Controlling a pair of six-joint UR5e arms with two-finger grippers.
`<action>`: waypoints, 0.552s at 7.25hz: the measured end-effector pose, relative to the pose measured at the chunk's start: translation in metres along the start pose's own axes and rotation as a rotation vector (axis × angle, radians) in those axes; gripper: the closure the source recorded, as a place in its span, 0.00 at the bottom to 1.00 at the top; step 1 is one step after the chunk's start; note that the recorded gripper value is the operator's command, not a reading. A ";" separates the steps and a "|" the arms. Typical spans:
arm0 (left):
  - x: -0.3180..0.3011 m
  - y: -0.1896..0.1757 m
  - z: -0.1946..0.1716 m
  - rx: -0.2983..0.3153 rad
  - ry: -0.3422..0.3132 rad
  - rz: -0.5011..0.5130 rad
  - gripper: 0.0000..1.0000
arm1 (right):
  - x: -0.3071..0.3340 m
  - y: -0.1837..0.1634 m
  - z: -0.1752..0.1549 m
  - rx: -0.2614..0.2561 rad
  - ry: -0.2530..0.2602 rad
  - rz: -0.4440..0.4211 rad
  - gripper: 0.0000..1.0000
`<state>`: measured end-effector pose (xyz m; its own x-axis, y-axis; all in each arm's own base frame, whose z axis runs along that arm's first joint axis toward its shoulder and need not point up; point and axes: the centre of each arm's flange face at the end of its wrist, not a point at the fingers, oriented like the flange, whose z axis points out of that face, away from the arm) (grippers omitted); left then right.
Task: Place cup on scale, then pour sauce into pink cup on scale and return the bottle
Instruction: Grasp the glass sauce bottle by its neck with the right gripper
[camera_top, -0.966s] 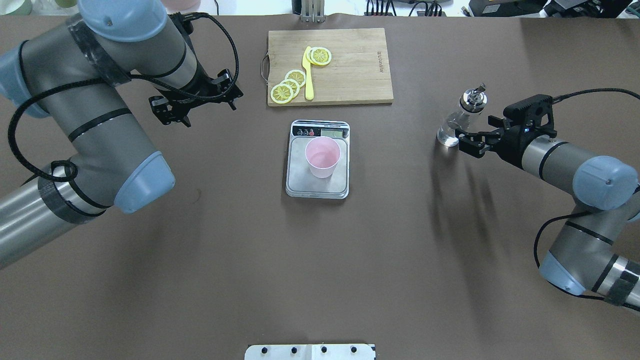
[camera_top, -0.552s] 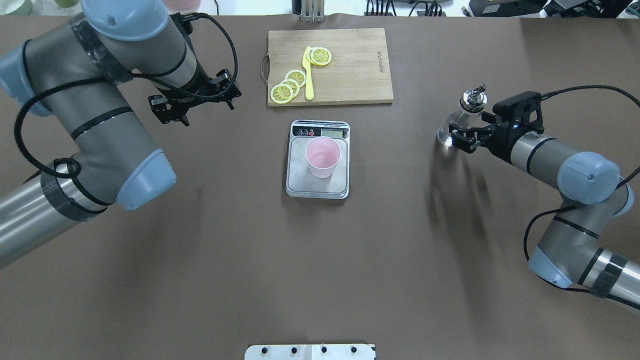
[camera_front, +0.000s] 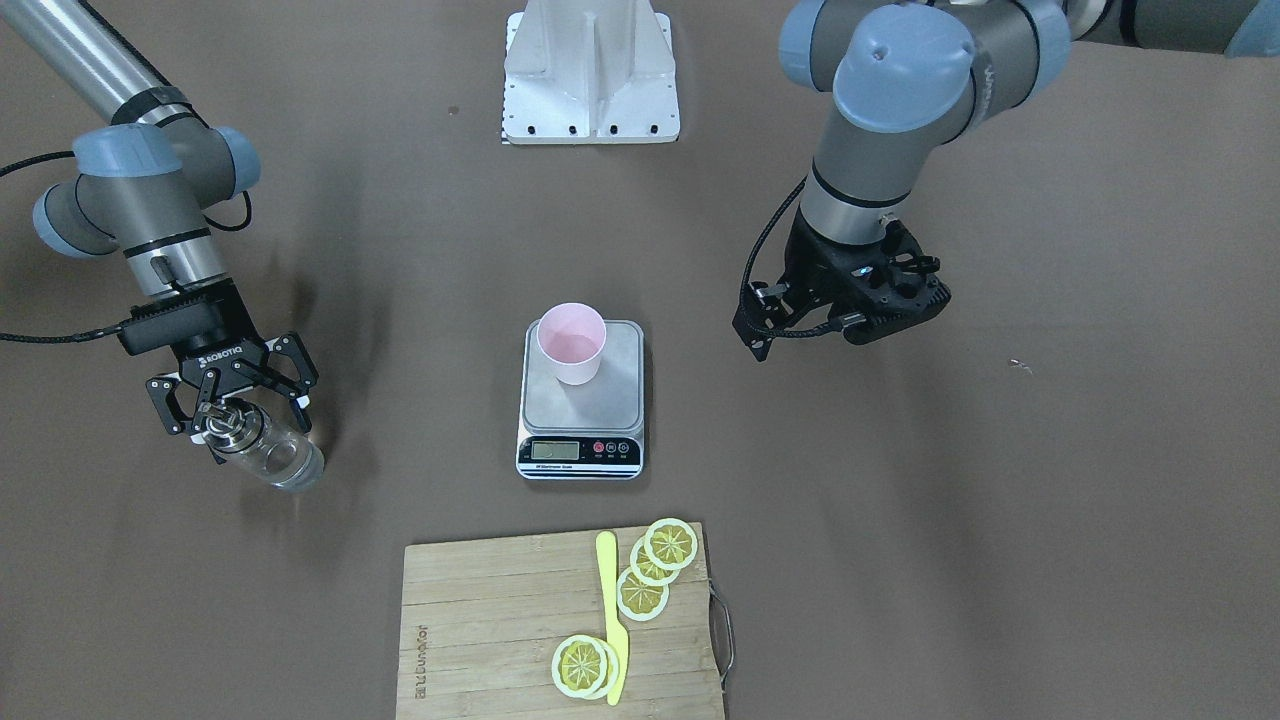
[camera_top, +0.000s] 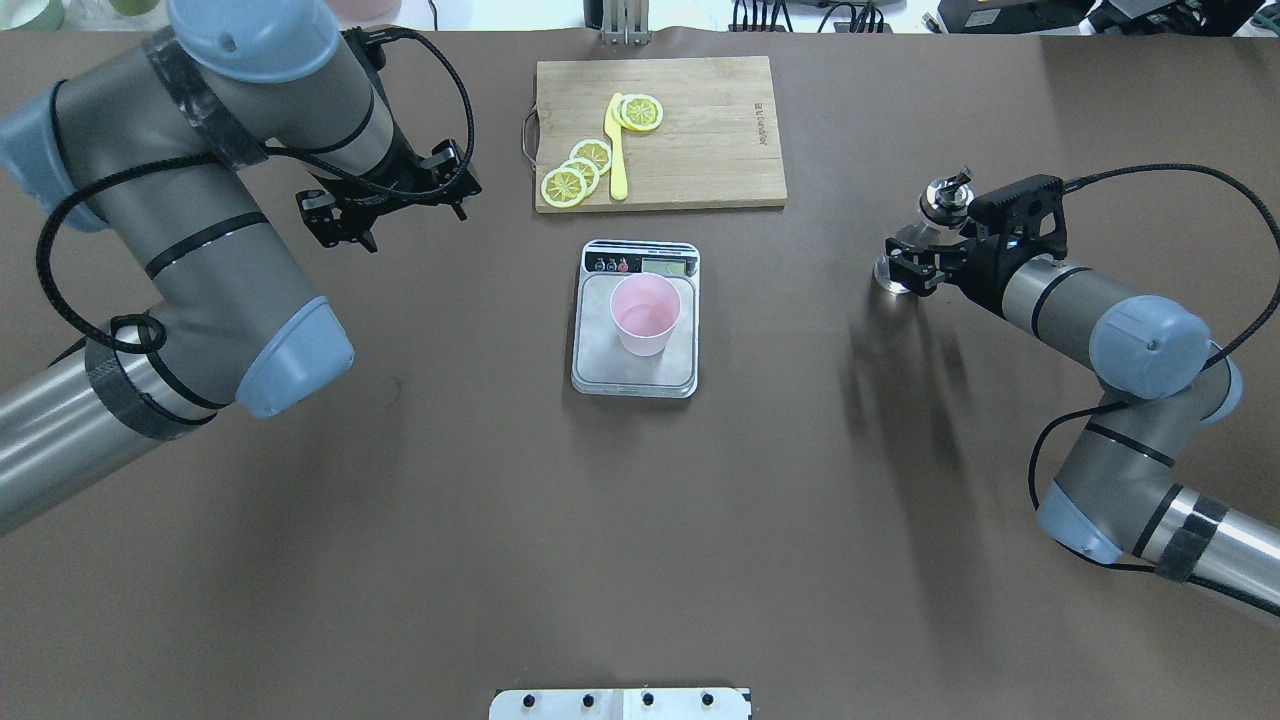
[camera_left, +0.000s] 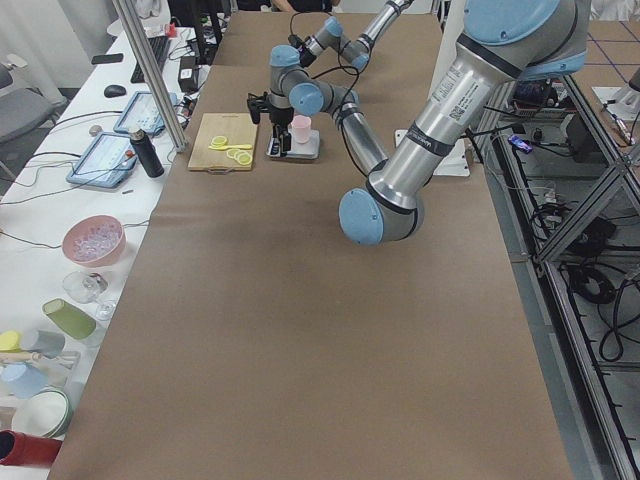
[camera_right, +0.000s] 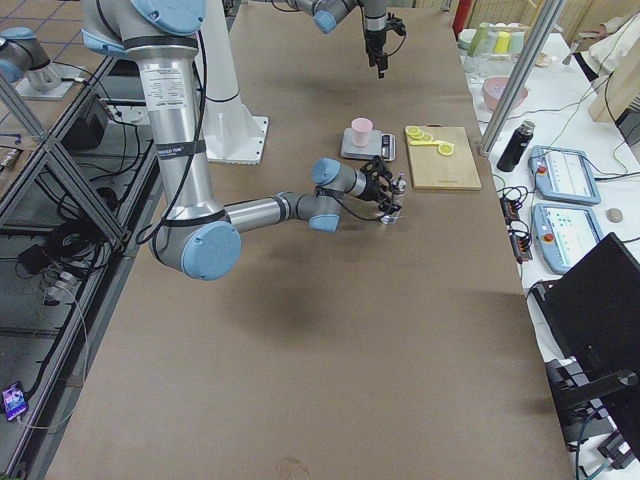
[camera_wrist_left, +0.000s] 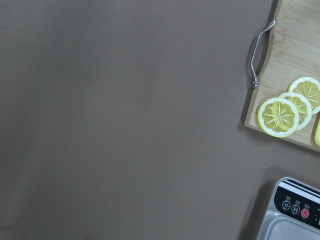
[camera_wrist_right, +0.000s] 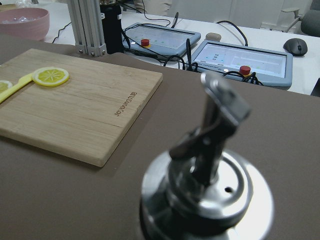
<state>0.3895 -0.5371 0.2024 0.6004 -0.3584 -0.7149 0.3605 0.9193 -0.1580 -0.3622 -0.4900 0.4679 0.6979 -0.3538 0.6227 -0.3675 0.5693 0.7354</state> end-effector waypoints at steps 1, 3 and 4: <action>0.000 -0.001 0.001 0.000 -0.002 -0.001 0.01 | 0.000 0.000 0.005 0.004 0.010 -0.002 0.21; 0.000 -0.001 0.002 -0.001 -0.003 -0.001 0.01 | -0.001 -0.002 0.010 0.010 0.017 -0.001 0.95; 0.000 -0.002 0.003 -0.001 -0.004 0.000 0.01 | -0.003 -0.004 0.012 0.014 0.017 0.000 1.00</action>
<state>0.3907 -0.5393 0.2043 0.6031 -0.3586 -0.7125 0.3598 0.9195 -0.1583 -0.3702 -0.5000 0.4656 0.7080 -0.3415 0.6181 -0.3761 0.5585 0.7394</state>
